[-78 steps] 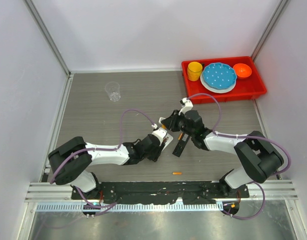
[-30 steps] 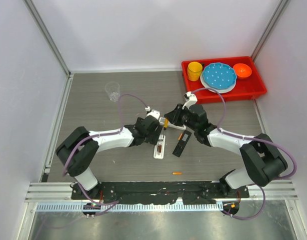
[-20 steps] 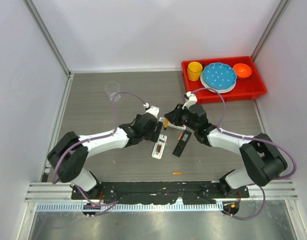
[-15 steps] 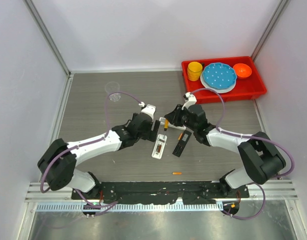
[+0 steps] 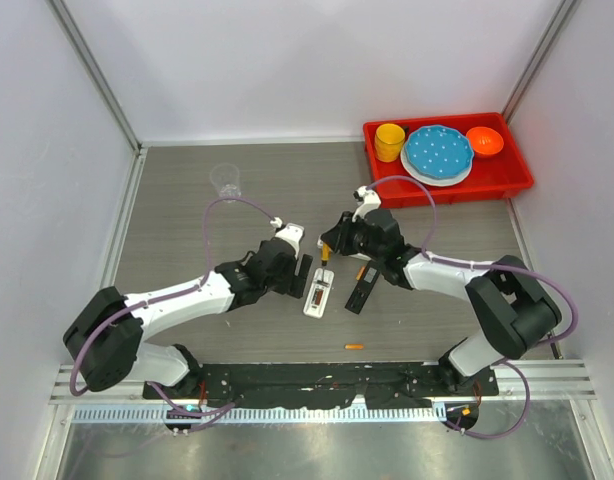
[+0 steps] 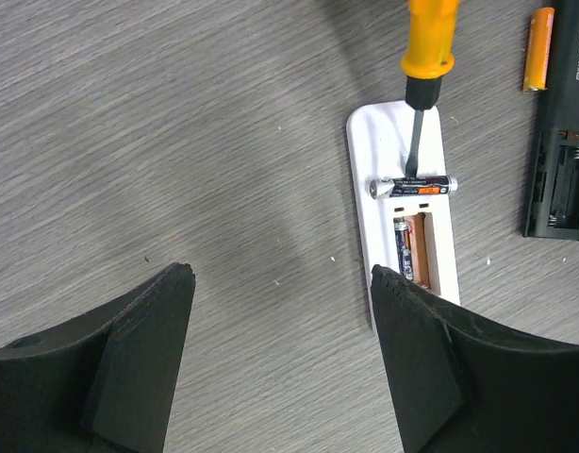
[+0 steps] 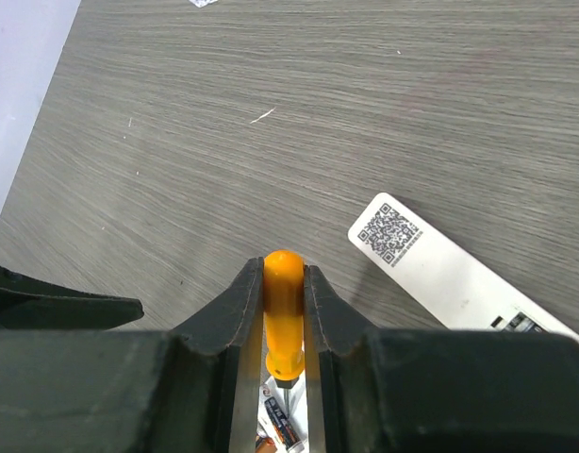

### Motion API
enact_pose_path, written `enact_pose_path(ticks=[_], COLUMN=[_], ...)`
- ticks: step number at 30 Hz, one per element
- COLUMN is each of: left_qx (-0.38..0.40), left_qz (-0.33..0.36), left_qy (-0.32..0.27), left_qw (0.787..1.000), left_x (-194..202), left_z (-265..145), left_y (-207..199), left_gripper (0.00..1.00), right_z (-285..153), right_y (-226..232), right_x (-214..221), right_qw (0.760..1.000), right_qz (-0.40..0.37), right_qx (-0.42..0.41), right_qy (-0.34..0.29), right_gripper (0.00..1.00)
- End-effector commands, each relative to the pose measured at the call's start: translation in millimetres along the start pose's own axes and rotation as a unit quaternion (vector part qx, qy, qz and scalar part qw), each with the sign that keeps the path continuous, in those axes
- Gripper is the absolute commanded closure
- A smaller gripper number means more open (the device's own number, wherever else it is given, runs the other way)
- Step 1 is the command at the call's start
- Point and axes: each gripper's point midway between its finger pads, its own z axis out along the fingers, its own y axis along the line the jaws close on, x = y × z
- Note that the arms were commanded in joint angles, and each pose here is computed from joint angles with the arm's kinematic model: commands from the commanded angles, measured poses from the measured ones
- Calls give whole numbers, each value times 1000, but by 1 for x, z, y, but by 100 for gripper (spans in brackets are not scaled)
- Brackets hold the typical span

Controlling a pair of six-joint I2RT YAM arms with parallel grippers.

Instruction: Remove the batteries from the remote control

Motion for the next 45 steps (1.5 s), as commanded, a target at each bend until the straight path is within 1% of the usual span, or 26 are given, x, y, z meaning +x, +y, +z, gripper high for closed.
enact_pose_path(ticks=[1,10,15,22,28,36,41,43,44,45], left_qx=[13,16,18,27,45,60,87,92,109,113], left_qz=[-18,-19,-20,-17,-20,-28,-39,-47,-52,-54], left_qy=[-22,-20,-18,-13,-3,17,26,38,24,25], left_qw=[999,999,999,999,999,998,995,994,992,992], left_x=[-11,-9,-7,-3,4,18,27,36,29,32], left_z=[-7,-6,-6,-4,1,12,19,21,21,22], left_y=[-4,-5,-4,-7,-14,-20,-31,-32,-40,-40], left_gripper=[21,21,21,22,22,24,27,27,27,27], right_z=[7,21,21,17,10,0,-3,-7,-9,-11], right_y=[24,66,67,46,26,12,-11,-15,-18,-18], right_x=[-15,10,11,9,-3,-15,-11,-11,-13,-12], right_qw=[999,995,995,998,999,1000,999,999,998,998], right_qz=[-12,-5,-10,-32,-19,-16,-24,-32,-35,-37], right_qx=[-30,-90,-88,-42,-21,-7,33,42,49,51], right_qy=[-8,41,42,34,15,1,4,7,5,6], right_gripper=[99,99,99,99,99,99,99,99,99,99])
